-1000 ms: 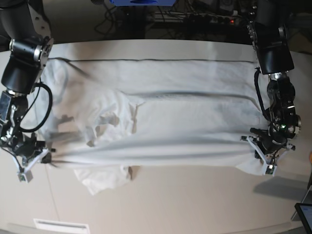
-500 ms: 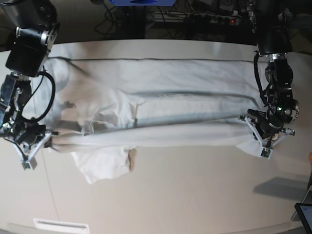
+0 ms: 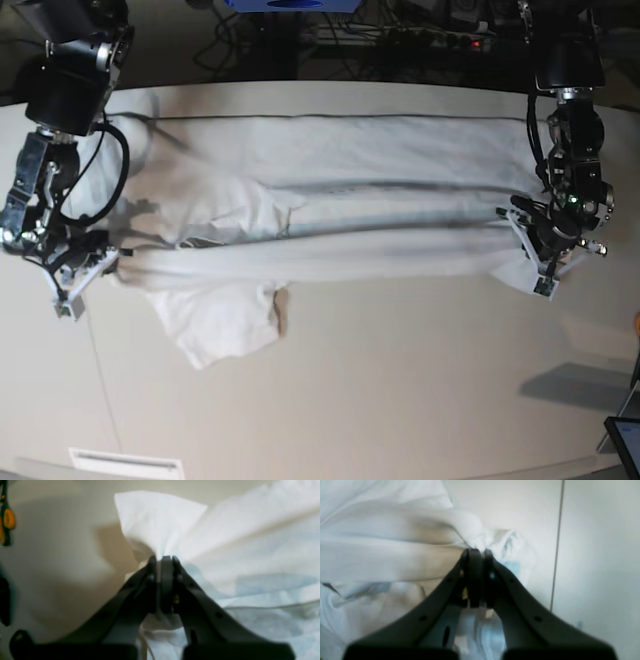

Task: Fold the T-shirt properly
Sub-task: 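Release the hem and move the right gripper to the protruding sleeve fabric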

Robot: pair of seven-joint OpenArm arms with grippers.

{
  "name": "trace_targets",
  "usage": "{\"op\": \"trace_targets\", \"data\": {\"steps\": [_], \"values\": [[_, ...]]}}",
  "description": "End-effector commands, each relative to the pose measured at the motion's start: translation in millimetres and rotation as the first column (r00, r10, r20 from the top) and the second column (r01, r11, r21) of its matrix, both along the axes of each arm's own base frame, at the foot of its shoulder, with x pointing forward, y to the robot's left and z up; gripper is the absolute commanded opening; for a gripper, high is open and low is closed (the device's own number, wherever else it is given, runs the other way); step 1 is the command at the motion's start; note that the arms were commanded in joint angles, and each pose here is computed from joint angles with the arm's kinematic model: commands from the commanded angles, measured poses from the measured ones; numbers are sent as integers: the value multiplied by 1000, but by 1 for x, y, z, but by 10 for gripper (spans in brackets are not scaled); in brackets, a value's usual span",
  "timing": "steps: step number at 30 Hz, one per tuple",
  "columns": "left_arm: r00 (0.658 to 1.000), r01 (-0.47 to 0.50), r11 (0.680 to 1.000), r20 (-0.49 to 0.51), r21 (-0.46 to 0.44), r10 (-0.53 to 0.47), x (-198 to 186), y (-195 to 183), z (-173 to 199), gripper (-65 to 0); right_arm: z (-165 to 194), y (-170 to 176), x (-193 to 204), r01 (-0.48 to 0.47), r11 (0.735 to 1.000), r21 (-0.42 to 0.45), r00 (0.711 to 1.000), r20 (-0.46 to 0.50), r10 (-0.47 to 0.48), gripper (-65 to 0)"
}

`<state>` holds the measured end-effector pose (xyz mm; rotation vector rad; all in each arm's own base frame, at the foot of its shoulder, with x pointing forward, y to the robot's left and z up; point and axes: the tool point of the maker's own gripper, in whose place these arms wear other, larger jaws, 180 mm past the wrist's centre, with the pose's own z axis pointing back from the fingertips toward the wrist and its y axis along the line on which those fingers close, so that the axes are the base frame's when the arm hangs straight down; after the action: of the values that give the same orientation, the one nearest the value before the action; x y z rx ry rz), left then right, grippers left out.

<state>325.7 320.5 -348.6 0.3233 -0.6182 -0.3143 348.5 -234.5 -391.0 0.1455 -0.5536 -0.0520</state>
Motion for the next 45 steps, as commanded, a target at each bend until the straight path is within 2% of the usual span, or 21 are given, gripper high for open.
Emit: {"op": "trace_targets", "data": {"steps": [1, 8, 15, 28, 33, 35, 37, 40, 42, 45], "values": [[999, -23, 998, 33, 63, 21, 5, 20, 18, -650, 14, -13, 9, 22, 999, -31, 999, 44, -21, -643], [1000, -16, 997, -14, 78, 17, -10, 24, 6, -650, 7, -15, 1, 23, 999, -36, 999, 25, -22, -643], [993, 22, 997, -120, 72, -13, -27, 15, -28, -650, -2, -14, -7, 23, 999, -36, 1000, 13, -23, -643], [994, 21, 996, -111, 89, -11, -24, 21, -22, -648, -5, -15, -12, 23, 999, -39, 1000, 0, -23, -625], [993, 21, 992, -115, 124, -6, -25, 34, -14, -633, -5, -14, -15, 19, 999, -38, 1000, -17, -19, -524], [994, 20, 990, -113, 138, -4, -24, 39, -10, -573, 6, -15, -10, 15, 998, -53, 1000, 15, -15, -477], [994, 20, 989, -111, 146, -4, -24, 43, -7, -484, 15, -14, -8, 10, 998, -66, 999, 33, -8, -435], [994, 20, 988, -107, 155, -3, -23, 46, -3, -351, 34, -15, -6, 2, 996, -95, 998, 65, 4, -335], [996, 28, 987, -94, 157, -13, -20, 44, 1, -306, 43, -15, -5, -1, 994, -110, 997, 80, 10, -257], [997, 43, 986, -69, 162, -32, -15, 38, 10, -294, 48, -16, -6, 38, 994, -103, 996, 79, -30, -160]]}}
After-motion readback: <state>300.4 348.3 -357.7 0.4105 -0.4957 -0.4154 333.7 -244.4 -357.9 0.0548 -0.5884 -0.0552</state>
